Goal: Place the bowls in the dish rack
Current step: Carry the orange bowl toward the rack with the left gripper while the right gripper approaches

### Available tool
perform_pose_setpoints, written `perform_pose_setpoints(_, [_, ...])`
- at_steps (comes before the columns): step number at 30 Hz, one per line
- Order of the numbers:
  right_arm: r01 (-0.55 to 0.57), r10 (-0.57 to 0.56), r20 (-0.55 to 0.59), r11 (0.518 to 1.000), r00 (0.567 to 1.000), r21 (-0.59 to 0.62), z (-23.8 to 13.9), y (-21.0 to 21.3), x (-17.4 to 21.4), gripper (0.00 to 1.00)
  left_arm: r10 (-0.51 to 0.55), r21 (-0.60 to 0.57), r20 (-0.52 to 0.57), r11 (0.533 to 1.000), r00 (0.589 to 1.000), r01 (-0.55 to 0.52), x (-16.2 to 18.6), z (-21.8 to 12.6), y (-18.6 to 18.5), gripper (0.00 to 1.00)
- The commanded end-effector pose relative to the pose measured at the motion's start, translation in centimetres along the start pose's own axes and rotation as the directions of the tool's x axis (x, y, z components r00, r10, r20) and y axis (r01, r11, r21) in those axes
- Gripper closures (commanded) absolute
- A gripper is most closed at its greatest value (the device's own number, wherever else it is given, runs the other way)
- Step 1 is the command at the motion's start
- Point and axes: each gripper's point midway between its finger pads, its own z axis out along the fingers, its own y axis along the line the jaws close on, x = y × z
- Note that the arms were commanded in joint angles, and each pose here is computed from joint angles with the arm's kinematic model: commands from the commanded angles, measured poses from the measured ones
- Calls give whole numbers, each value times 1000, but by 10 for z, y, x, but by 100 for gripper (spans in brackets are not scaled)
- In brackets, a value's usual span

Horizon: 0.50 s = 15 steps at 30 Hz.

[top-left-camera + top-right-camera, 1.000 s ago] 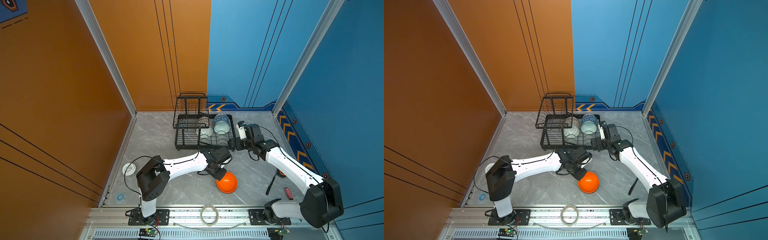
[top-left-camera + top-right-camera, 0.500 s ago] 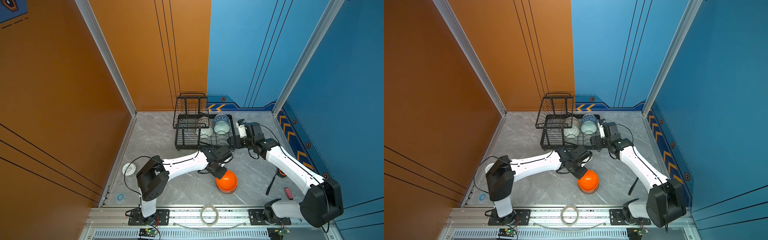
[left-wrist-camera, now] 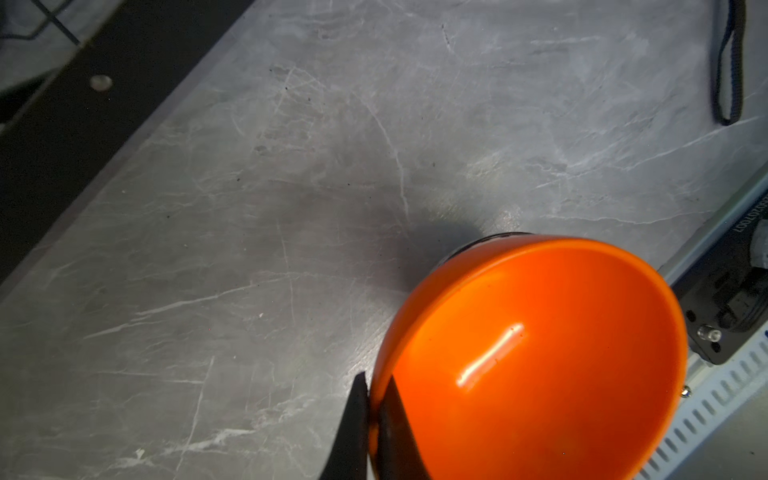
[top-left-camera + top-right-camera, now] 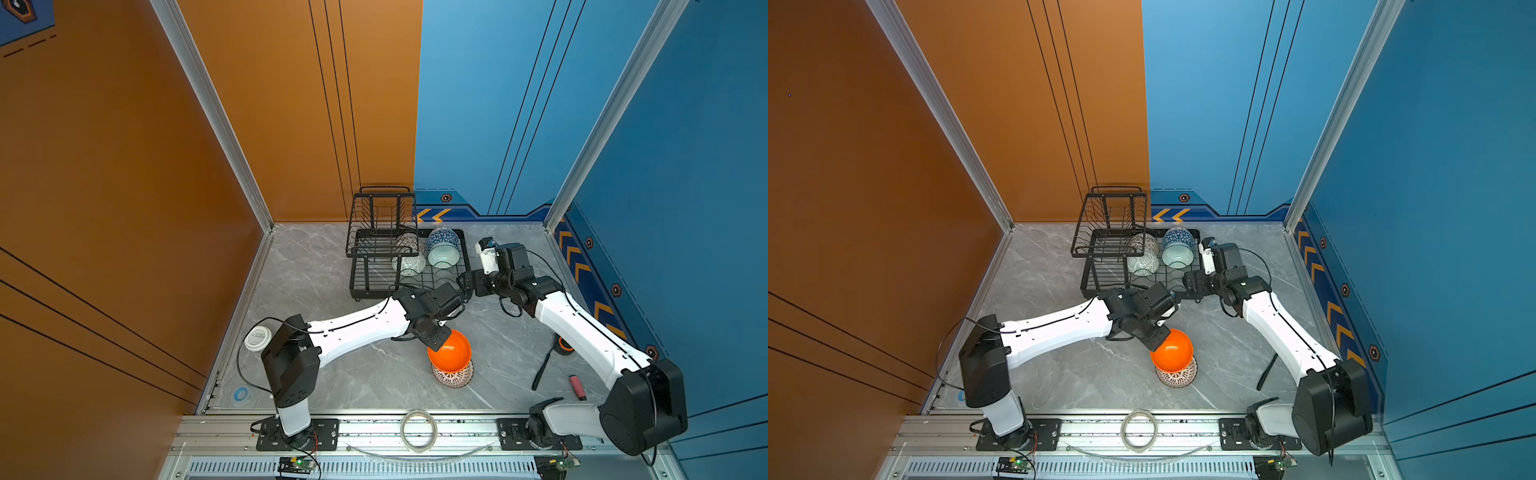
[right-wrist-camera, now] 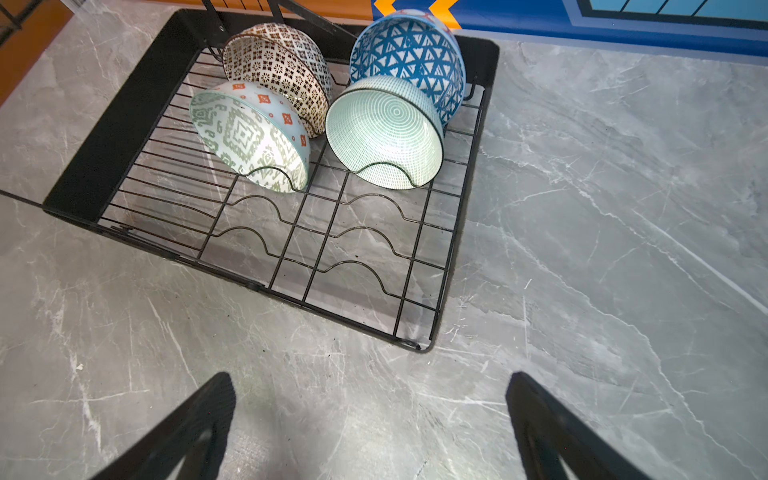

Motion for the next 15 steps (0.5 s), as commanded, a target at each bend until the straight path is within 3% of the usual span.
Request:
perform_pose_setpoints(1, [-47,54,89,996,995,-74,-34,6,-30,0,-12,-54,115,998,993,18,-22,-41,19,100])
perform_pose_setpoints(8, [-76,104,155,981,982,-177,-77,16,-54,0,-89,-229,315,959,945,167,-55,-82,72,100])
perform_pose_setpoints(15, [-88,158,179,934,971,-345,-112,48,-72,0,-182,-192,604,911,776,364,-105,-122,104,100])
